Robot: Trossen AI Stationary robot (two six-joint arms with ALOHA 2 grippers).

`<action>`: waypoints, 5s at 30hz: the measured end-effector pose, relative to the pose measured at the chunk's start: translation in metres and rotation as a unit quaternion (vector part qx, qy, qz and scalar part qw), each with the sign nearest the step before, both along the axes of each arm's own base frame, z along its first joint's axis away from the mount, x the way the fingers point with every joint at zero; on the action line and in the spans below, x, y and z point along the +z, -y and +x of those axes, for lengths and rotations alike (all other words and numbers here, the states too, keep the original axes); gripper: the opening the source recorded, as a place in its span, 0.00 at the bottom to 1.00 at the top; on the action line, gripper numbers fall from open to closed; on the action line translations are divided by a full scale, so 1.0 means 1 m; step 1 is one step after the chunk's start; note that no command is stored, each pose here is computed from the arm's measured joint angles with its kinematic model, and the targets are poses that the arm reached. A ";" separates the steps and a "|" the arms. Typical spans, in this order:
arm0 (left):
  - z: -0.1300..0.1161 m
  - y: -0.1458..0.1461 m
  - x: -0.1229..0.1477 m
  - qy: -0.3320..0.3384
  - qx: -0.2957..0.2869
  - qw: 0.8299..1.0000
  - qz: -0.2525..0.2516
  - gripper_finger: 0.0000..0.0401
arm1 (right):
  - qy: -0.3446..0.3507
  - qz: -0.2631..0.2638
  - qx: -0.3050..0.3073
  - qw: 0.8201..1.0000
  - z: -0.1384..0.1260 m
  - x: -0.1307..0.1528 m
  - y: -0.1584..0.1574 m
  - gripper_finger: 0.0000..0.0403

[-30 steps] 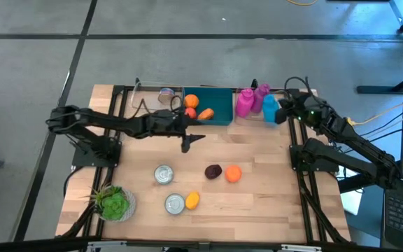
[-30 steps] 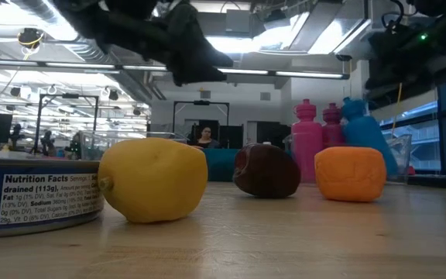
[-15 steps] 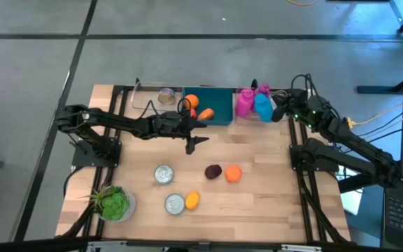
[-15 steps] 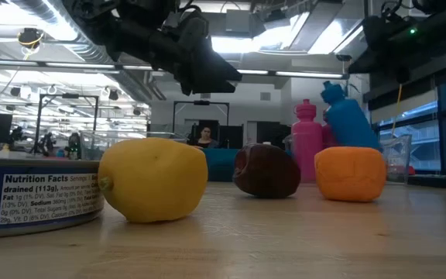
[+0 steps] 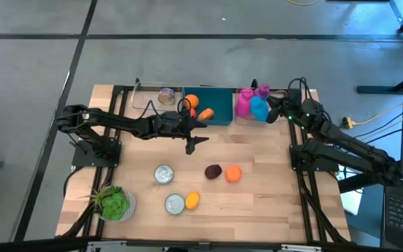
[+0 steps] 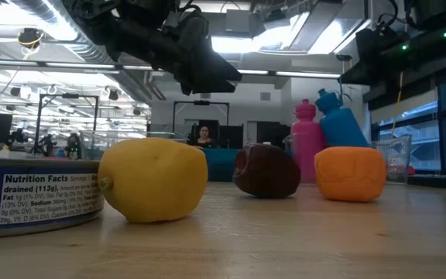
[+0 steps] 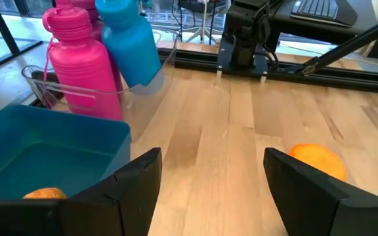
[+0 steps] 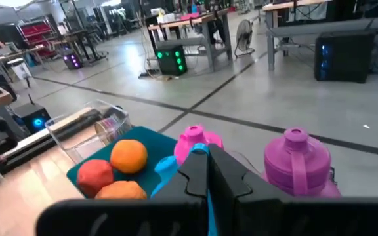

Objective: Pick & Place Food Item
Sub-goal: Adjust the blue water bottle

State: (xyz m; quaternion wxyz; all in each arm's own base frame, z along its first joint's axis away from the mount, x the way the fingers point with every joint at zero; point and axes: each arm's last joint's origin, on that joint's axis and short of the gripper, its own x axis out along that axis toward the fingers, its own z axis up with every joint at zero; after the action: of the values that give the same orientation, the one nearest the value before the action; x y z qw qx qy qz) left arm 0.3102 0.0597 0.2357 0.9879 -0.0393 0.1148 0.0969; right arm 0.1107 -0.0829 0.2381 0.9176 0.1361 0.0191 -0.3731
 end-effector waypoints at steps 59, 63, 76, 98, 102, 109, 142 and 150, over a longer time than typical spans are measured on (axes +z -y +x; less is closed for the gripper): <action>0.143 -0.078 0.027 0.001 0.007 0.999 0.053 0.74 | 0.002 0.016 0.121 0.992 0.004 -0.014 -0.020 0.00; 0.148 -0.079 0.027 0.003 0.008 0.998 0.059 0.74 | -0.001 0.013 0.127 0.992 0.004 -0.014 -0.022 0.00; 0.147 -0.087 0.035 0.031 0.033 0.995 0.085 0.74 | -0.003 0.010 0.141 0.990 0.007 -0.014 -0.024 0.00; 0.145 -0.091 0.031 0.014 0.016 0.997 0.078 0.65 | 0.018 -0.004 0.167 0.986 0.013 -0.010 -0.023 0.00; 0.144 -0.091 0.030 0.008 0.016 0.997 0.078 0.63 | 0.020 -0.013 0.166 0.986 0.014 -0.009 -0.023 0.00; 0.144 -0.090 0.029 0.004 0.014 0.997 0.081 0.57 | 0.017 -0.017 0.165 0.986 0.014 -0.009 -0.022 0.00; 0.145 -0.091 0.031 0.012 0.013 0.996 0.084 0.08 | 0.024 -0.025 0.164 0.986 0.014 -0.006 -0.022 0.00; 0.144 -0.091 0.031 0.011 0.013 0.996 0.088 0.05 | 0.021 -0.031 0.165 0.986 0.014 -0.006 -0.022 0.02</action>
State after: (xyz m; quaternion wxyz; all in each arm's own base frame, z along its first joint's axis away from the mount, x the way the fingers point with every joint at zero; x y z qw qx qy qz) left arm 0.4545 0.1509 0.2665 0.9873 0.0452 0.0944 0.1194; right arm 0.1244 -0.0607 0.2318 0.9706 0.1098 0.0108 -0.2139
